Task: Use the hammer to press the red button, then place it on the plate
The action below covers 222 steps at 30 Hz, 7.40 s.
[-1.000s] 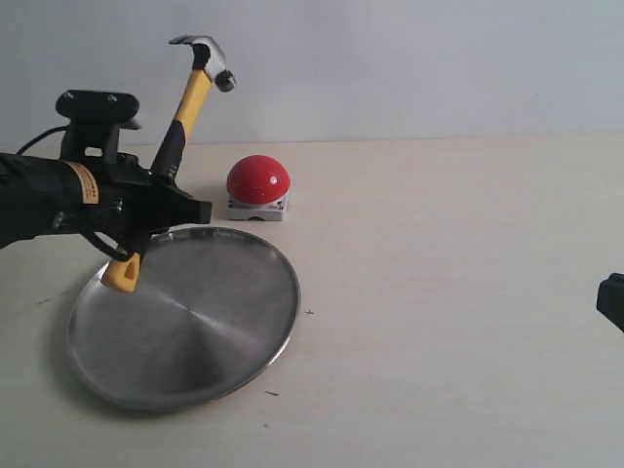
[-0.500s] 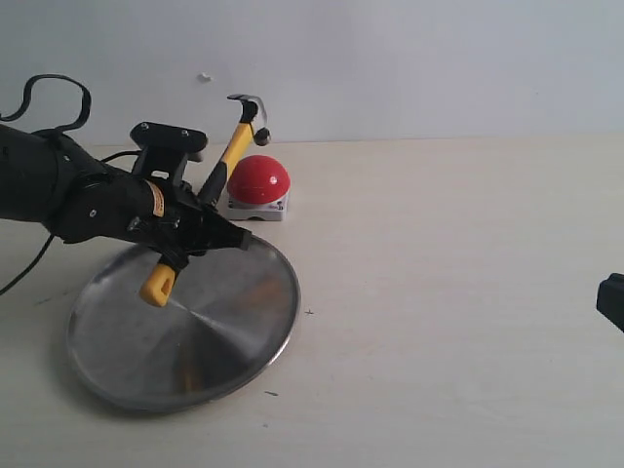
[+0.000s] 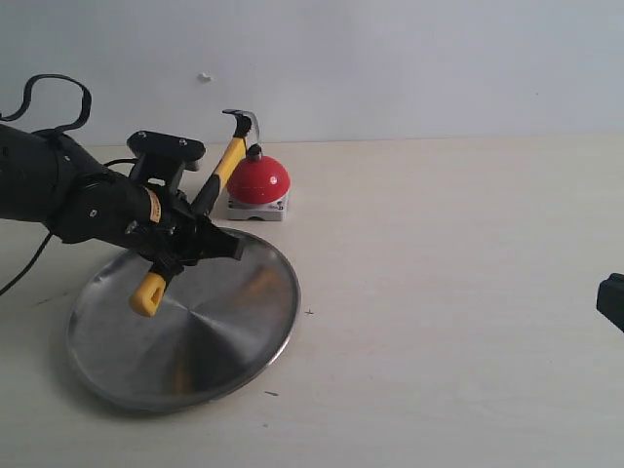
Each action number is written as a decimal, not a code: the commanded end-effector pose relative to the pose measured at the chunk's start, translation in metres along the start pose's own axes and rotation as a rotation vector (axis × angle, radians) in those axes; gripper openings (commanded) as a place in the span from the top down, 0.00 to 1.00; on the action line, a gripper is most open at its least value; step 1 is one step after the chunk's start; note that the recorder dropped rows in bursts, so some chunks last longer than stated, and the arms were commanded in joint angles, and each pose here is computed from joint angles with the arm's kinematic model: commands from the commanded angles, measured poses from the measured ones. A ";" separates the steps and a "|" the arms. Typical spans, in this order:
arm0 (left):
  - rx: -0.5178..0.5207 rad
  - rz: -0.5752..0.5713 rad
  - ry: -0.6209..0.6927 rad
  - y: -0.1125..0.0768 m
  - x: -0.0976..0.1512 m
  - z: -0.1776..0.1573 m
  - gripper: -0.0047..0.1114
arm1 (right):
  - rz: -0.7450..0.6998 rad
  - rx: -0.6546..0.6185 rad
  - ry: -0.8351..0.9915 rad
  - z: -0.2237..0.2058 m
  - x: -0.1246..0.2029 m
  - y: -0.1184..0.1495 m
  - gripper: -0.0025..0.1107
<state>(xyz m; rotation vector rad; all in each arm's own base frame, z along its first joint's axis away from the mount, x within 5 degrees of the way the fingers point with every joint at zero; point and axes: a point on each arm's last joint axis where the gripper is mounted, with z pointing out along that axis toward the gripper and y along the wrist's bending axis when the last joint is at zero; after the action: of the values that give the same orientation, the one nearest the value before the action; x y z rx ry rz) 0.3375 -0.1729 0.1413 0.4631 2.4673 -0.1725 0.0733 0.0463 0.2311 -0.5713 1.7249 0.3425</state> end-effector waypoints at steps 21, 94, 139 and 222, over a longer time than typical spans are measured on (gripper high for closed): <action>0.038 -0.004 -0.086 -0.004 -0.010 -0.008 0.96 | -0.006 0.002 -0.001 0.000 0.001 0.000 0.98; 0.891 -0.070 -0.521 0.001 0.094 -0.155 0.96 | 0.015 -0.004 0.000 0.000 0.001 0.000 0.98; 0.772 -0.286 -0.291 0.033 0.096 -0.084 0.96 | 0.015 -0.004 0.000 0.000 0.001 0.000 0.98; 0.546 -0.323 0.022 0.060 0.095 -0.015 0.96 | 0.015 -0.004 0.000 0.000 0.001 0.000 0.98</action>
<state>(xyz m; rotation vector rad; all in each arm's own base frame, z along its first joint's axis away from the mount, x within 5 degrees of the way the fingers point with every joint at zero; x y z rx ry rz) 0.2731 -0.0824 0.0877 0.3022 2.5381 -0.9398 0.0730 0.0467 0.2311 -0.5535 1.7328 0.3654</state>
